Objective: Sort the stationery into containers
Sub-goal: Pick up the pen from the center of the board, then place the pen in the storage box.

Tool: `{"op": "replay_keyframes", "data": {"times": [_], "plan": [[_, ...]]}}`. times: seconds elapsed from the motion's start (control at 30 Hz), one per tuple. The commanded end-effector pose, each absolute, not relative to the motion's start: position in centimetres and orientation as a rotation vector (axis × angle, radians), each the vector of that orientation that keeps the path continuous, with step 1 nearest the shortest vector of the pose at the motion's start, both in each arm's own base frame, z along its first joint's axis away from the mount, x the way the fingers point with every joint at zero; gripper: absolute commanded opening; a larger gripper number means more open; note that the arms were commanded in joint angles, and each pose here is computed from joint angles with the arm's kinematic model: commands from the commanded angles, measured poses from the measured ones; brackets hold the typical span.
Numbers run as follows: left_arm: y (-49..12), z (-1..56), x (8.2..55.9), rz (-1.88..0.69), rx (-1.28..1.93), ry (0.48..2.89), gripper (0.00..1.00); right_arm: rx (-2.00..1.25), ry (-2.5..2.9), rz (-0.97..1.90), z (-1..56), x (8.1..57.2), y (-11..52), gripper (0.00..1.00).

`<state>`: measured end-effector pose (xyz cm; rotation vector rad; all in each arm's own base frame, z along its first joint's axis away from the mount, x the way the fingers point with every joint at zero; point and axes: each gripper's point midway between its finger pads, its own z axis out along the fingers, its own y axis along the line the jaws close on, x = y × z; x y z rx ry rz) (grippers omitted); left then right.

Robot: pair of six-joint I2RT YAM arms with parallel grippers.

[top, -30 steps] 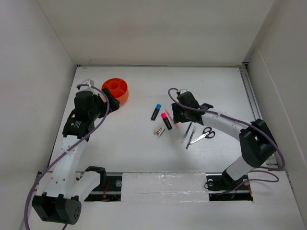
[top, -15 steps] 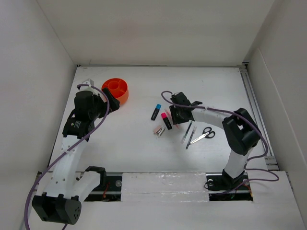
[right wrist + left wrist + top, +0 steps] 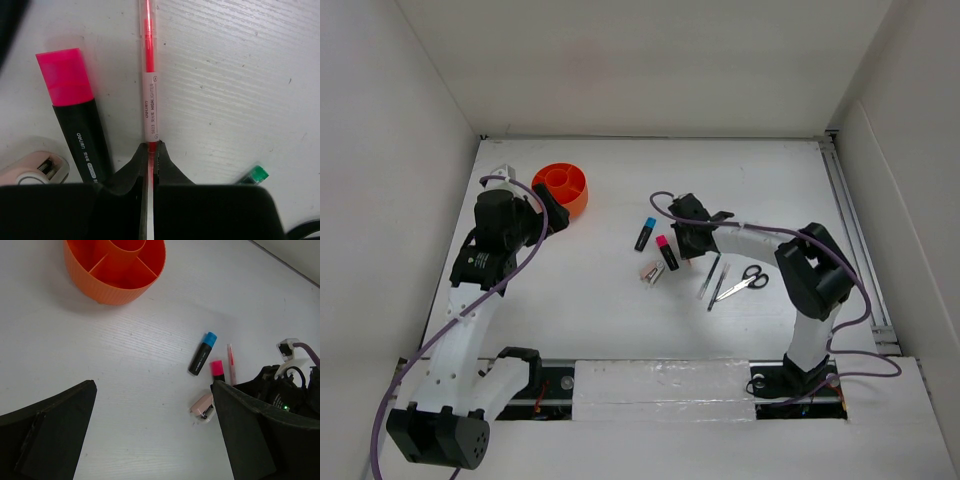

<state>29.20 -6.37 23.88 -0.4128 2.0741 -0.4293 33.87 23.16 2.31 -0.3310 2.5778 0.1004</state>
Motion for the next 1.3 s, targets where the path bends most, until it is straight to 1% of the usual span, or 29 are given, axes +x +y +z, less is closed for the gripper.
{"op": "replay_keyframes", "data": {"times": [0.0,0.1,0.17,0.23,0.27,0.3,0.33,0.4,0.43,0.53,0.7,0.77,0.83,0.87,1.0,1.03,1.17,1.23,1.27], "plan": [[-6.3,24.9,29.4,-0.431,-0.389,2.027,1.00,-0.334,2.650,0.061,-0.3,32.6,23.0,0.00],[-7.0,24.8,29.5,-0.468,-0.367,2.037,1.00,-0.300,2.603,0.066,1.5,33.2,23.0,0.00],[-8.3,24.5,29.8,-0.536,-0.310,2.055,1.00,-0.248,2.544,0.101,4.2,33.6,23.0,0.00],[-11.0,24.8,29.2,-0.704,-0.204,2.075,1.00,-0.217,2.490,0.132,6.5,34.0,23.1,0.00],[-12.1,24.7,29.4,-0.774,-0.157,2.076,1.00,-0.195,2.439,0.190,9.1,34.1,23.5,0.00],[-13.9,25.3,28.5,-0.900,-0.069,2.075,1.00,-0.217,2.413,0.257,10.1,33.6,24.5,0.00],[-14.7,25.4,28.6,-0.959,-0.037,2.053,1.00,-0.235,2.364,0.336,12.2,32.6,25.9,0.00],[-15.8,25.9,28.2,-1.055,-0.008,2.035,1.00,-0.260,2.282,0.465,15.0,32.1,28.1,0.00],[-16.4,26.0,27.5,-1.108,0.033,2.033,1.00,-0.318,2.255,0.549,15.9,30.6,29.9,0.00],[-17.6,26.2,26.6,-1.218,0.105,2.032,1.00,-0.366,2.123,0.759,20.2,28.9,33.3,0.00],[-18.1,27.1,25.9,-1.267,0.178,1.982,1.00,-0.452,2.006,0.938,25.0,26.5,38.4,0.00],[-18.1,27.6,25.5,-1.262,0.192,1.958,1.00,-0.484,1.990,0.972,25.5,25.7,39.7,0.00],[-17.9,27.7,25.3,-1.256,0.179,1.953,0.97,-0.514,1.946,1.021,27.0,24.6,41.0,0.00],[-17.8,27.9,25.3,-1.241,0.176,1.940,0.92,-0.502,1.941,1.033,27.2,24.6,41.1,0.00],[-17.7,27.5,25.5,-1.230,0.160,1.949,0.80,-0.515,1.907,1.083,28.1,23.7,42.1,0.00],[-17.7,27.5,25.5,-1.230,0.160,1.949,0.79,-0.512,1.893,1.090,28.4,23.7,42.2,0.00],[-17.7,27.5,25.5,-1.230,0.160,1.949,0.64,-0.527,1.877,1.135,29.2,23.1,42.4,0.00],[-17.6,27.7,25.6,-1.222,0.153,1.949,0.60,-0.548,1.845,1.194,29.9,22.4,42.7,0.00],[-17.5,27.7,25.7,-1.212,0.145,1.950,0.60,-0.549,1.847,1.193,29.6,22.4,42.7,0.00]]}}
